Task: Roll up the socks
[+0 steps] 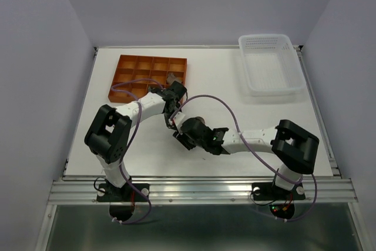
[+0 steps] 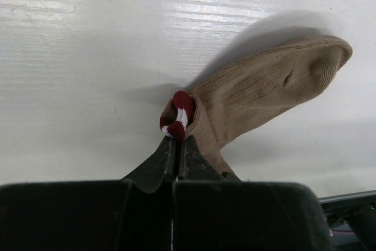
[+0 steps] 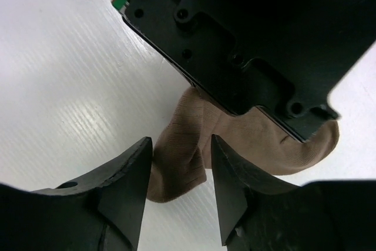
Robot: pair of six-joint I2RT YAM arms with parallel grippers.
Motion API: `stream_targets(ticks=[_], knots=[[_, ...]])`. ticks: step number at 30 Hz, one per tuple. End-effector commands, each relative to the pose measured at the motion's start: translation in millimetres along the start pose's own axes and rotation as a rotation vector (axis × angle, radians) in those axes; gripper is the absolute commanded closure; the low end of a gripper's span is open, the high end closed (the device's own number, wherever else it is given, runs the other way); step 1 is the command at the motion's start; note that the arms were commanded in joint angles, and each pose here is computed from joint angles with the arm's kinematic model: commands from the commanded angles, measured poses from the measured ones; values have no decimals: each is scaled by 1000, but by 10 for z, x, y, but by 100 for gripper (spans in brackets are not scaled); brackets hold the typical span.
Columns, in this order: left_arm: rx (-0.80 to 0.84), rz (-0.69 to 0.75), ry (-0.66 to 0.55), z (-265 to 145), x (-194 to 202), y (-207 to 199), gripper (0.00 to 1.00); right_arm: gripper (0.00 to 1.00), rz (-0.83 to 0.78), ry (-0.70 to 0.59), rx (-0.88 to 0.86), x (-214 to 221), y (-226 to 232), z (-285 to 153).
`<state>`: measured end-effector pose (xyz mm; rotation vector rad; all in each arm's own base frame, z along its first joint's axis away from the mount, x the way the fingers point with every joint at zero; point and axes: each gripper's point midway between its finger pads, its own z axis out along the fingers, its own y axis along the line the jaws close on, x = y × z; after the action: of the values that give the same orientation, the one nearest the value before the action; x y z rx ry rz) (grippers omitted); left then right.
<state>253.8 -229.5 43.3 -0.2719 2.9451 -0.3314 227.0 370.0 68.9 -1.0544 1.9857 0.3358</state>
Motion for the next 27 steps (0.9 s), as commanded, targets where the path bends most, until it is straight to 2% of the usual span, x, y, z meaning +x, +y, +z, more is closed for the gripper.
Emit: stream_targets(ticks=[1, 2, 3, 5, 8, 11, 12, 14, 16, 19, 27], knots=[[12, -8, -20, -90, -32, -61, 100, 53, 53, -32, 47, -123, -6, 70], [12, -8, -20, -90, -26, -55, 100, 56, 54, -25, 48, -92, -1, 88], [15, -8, -21, -91, -26, -59, 100, 66, 48, -21, 57, -76, -16, 98], [17, -6, -17, -82, -17, -59, 100, 76, 67, -8, 105, -16, -82, 128], [30, -7, -10, -82, 1, -76, 100, 80, 65, 17, 142, 81, -126, 188], [29, -6, -9, -80, 14, -61, 100, 91, 89, 24, 121, 118, -72, 210], [29, -6, -9, -79, 12, -64, 100, 91, 92, 25, 121, 121, -71, 209], [39, -4, -14, -87, 6, -77, 91, 92, 131, 27, 99, 126, -87, 228], [61, 1, -19, -98, -7, -113, 72, 93, 163, 25, 50, 109, -47, 211], [81, -3, -32, -128, -38, -134, 60, 93, 212, 17, -15, 73, -60, 155], [74, -37, -81, -221, -229, 26, 57, 91, 369, 40, -259, 104, -71, 48]])
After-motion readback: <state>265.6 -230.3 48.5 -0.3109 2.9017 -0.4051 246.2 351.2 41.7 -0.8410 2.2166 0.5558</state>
